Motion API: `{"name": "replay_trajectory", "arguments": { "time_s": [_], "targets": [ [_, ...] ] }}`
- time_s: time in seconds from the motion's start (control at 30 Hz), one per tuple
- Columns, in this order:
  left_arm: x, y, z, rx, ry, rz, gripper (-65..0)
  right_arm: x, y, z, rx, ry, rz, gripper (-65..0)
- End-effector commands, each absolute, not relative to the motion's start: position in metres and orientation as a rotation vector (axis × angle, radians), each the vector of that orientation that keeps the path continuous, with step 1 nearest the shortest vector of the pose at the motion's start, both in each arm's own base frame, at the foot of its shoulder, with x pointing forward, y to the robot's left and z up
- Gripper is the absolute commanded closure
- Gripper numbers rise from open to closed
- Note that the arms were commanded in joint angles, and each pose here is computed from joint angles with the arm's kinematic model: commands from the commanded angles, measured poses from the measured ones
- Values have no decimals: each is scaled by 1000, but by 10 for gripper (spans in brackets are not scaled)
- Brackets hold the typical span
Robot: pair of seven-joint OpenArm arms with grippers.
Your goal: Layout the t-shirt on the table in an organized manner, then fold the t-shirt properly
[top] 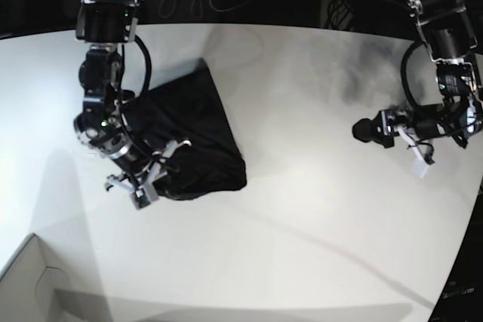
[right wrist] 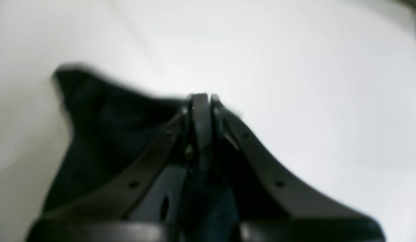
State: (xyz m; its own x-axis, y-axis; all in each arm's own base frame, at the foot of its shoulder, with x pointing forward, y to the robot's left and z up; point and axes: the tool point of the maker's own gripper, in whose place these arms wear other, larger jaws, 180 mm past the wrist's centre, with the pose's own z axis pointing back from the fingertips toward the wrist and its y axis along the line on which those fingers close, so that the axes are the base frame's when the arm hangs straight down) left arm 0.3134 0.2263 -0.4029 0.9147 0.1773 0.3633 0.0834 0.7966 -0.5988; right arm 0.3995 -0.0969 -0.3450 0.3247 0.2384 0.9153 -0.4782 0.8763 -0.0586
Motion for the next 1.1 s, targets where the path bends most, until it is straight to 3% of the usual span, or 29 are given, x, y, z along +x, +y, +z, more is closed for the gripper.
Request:
{"name": "replay_trajectory", "arguments": {
  "time_s": [0.0,0.2,0.47,0.73,0.87,1.07],
  "targets": [
    [321,234,-392,-636,-448,43,-650,410,-96,-320,247,-1229,481,0],
    [319,236,-394,-633,-442,44,-650,409,-92,-340,276,-1178,468,0],
    [310,235,-401,-634,-421,51,-650,453,-85,-356,352,-1104,414,0],
    [300,237,-408,-629,-398,59,-650,476,-95,-281,264,-1281,470,0],
    [294,244,-410,-612,-385,63,-650,451,-116,-280,177,-1286,508,0],
    [284,268,-410,-583,-398,118,-650,385,-212,-336,35,-1156,362,0]
  ]
}}
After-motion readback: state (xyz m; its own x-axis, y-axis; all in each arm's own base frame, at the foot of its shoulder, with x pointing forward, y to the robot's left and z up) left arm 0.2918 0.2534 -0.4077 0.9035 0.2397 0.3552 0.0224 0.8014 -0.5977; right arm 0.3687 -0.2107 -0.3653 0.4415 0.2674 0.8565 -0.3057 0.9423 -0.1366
